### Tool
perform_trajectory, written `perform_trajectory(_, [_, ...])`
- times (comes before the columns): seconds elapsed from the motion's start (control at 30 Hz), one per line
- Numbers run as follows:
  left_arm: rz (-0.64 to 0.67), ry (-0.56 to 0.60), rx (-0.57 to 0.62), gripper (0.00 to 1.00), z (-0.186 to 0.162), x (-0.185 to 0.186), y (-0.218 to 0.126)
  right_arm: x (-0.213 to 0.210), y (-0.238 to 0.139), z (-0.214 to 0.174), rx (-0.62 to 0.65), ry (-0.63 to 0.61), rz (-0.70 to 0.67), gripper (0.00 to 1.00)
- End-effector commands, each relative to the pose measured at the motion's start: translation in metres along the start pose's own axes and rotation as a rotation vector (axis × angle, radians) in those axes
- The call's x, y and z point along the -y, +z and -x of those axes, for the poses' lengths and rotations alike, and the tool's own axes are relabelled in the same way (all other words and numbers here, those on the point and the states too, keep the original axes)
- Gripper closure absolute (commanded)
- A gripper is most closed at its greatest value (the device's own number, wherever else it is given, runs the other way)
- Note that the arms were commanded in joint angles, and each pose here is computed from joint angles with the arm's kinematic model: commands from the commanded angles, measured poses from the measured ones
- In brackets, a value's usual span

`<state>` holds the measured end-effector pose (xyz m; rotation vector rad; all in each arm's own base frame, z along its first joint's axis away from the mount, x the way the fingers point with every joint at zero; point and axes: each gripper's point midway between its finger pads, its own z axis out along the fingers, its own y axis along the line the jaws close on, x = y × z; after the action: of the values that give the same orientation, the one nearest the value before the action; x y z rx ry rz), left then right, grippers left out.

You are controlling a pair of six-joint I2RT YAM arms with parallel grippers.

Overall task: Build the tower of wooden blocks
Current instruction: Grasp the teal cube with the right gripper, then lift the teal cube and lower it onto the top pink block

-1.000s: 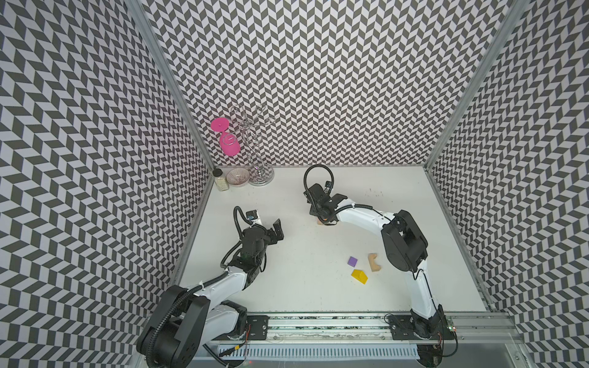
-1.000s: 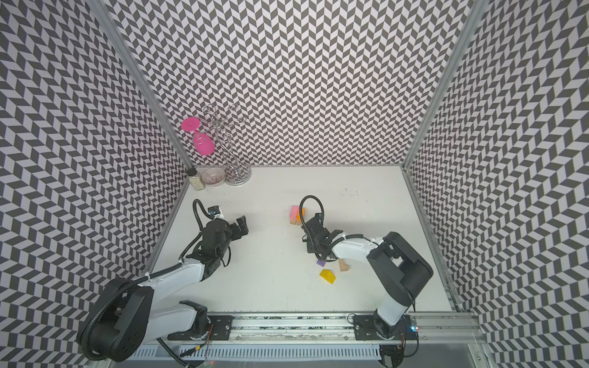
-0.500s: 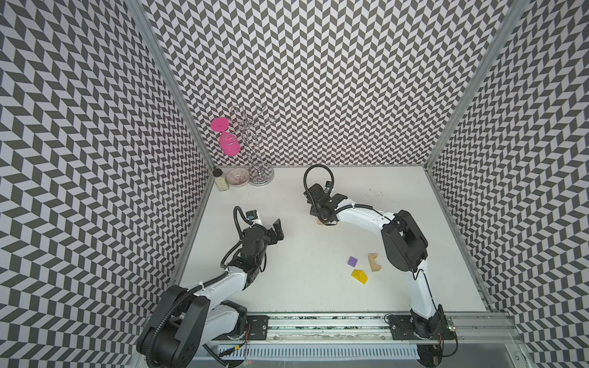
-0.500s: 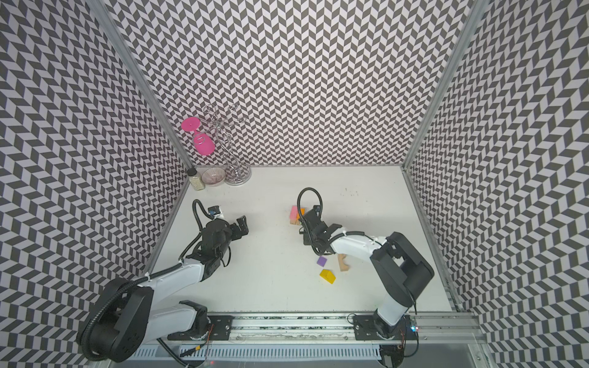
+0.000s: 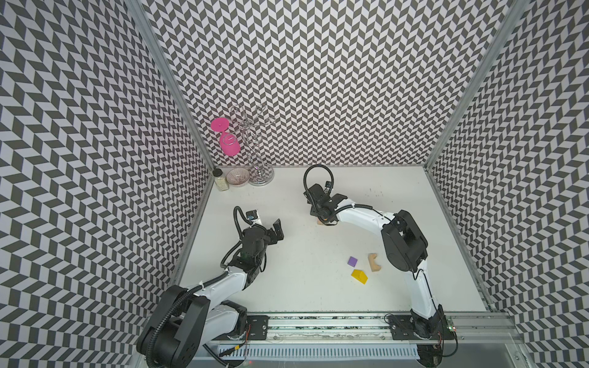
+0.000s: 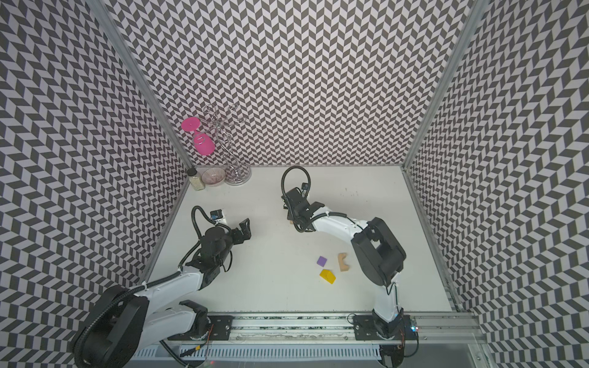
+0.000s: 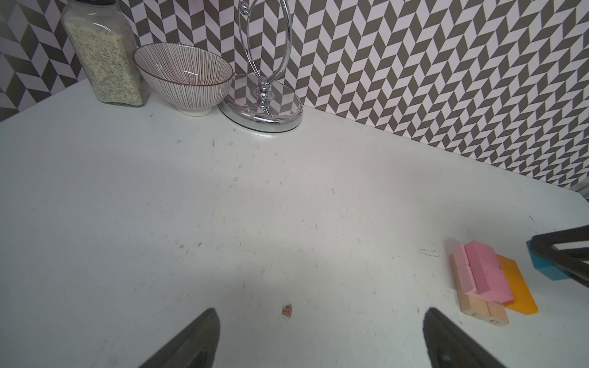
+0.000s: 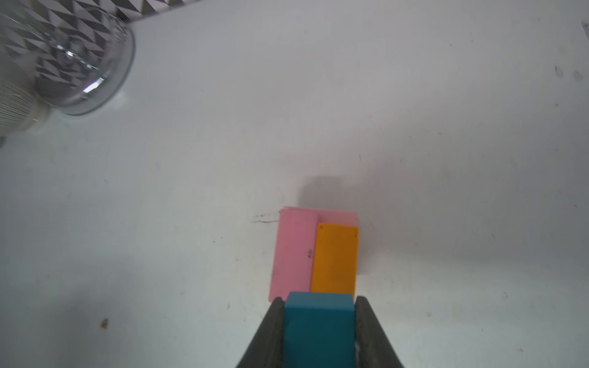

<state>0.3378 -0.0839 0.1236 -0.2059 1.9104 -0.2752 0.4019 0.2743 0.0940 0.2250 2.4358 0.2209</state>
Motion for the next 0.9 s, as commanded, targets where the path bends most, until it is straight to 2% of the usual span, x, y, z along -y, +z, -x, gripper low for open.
perform_trajectory(0.0, [-0.002,-0.004,0.042,0.0,0.013,0.004,0.001,0.023,-0.002,0.004,0.012,0.058,-0.03,0.85])
perform_trajectory(0.2, [-0.006,-0.005,0.044,0.0,0.014,0.004,0.0,0.042,-0.009,0.007,0.029,0.087,-0.023,0.85])
perform_trajectory(0.4, [-0.008,-0.004,0.041,0.0,0.013,0.004,-0.001,0.015,-0.016,0.015,0.036,0.092,0.095,0.85])
perform_trajectory(0.6, [-0.004,-0.004,0.041,0.0,0.013,0.004,0.0,-0.003,-0.014,0.023,0.036,0.099,0.107,0.85])
perform_trajectory(0.63, [-0.005,-0.004,0.04,0.0,0.013,0.004,0.0,-0.006,-0.014,0.024,0.037,0.1,0.111,0.88])
perform_trajectory(0.7, [-0.005,-0.004,0.04,0.0,0.013,0.004,0.0,-0.012,-0.011,0.025,0.034,0.108,0.11,1.0])
perform_trajectory(0.87, [-0.003,-0.005,0.037,0.0,0.013,0.004,0.001,-0.019,0.005,0.024,0.016,0.134,0.06,1.0])
